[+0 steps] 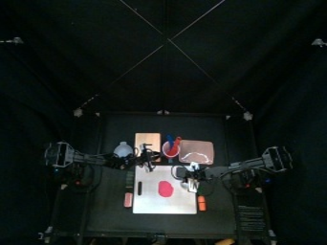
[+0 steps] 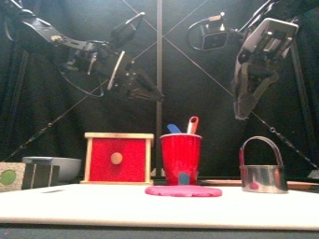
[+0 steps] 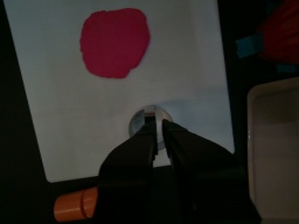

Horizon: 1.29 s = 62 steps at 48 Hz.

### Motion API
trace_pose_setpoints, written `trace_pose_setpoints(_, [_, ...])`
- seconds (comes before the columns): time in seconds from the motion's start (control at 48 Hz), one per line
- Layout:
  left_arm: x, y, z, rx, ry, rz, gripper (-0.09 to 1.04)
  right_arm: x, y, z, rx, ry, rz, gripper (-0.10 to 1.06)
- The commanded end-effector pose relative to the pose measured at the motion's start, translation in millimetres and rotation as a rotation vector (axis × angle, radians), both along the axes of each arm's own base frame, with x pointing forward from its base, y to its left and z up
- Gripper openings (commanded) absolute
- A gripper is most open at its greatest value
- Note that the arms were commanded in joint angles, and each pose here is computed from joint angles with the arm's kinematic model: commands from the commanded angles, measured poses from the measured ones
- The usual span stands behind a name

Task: Get the cutter from the drawer then cut the dough then place the extra dough in the bowl
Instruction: Cut the dough

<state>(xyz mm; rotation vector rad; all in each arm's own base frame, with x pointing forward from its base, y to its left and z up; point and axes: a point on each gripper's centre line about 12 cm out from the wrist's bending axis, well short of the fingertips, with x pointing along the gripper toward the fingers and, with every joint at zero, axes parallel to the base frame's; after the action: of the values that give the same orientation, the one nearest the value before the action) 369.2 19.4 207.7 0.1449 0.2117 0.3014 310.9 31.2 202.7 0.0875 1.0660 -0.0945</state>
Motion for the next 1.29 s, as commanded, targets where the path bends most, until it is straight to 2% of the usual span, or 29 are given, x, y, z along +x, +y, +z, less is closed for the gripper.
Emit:
trace_pose_setpoints(0.021, [-3.2, -8.8, -2.7, -0.076, -0.024, 0.005, 0.35, -1.8, -0.2, 9.5, 0.006, -0.021, -0.004, 0.79])
trace_pose_setpoints(0.208, [-11.0, -17.1, -19.0, -0.223, -0.042, 0.0, 0.35, -2.3, 3.0, 2.6, 0.043, 0.009, -0.022, 0.83])
trace_pose_setpoints(0.292, [-12.1, -24.5, -19.7, -0.246, -0.078, -0.045, 0.35, -2.3, 6.7, -3.2, 0.061, 0.036, -0.028, 0.83])
trace_pose_setpoints(0.438, [-9.4, -36.0, -22.4, -0.247, -0.131, -0.137, 0.35, 0.4, 10.3, -18.3, 0.057, 0.087, -0.022, 0.83])
trace_pose_setpoints(0.583, [-3.4, -46.9, -34.7, -0.202, -0.101, -0.231, 0.36, 4.3, 10.6, -36.1, 0.043, 0.141, -0.021, 0.83])
trace_pose_setpoints(0.708, [-0.4, -48.7, -40.0, -0.189, -0.086, -0.247, 0.39, 7.9, 11.2, -45.1, 0.039, 0.165, -0.021, 0.8])
trace_pose_setpoints(0.854, [-2.8, -46.3, -43.1, -0.203, -0.077, -0.229, 0.47, 14.0, 14.8, -41.3, 0.043, 0.152, -0.015, 0.68])
trace_pose_setpoints(1.021, [-5.5, -45.7, -46.3, -0.22, -0.068, -0.213, 0.64, 20.9, 17.1, -32.2, 0.048, 0.133, -0.014, 0.53])
trace_pose_setpoints(1.146, [-7.1, -43.7, -49.3, -0.239, -0.058, -0.188, 0.72, 26.2, 19.1, -23.8, 0.052, 0.124, -0.015, 0.51])
trace_pose_setpoints(1.292, [-9.9, -41.4, -54.2, -0.268, -0.031, -0.153, 0.74, 39.8, 23.0, -4.4, 0.054, 0.084, -0.008, 0.51])
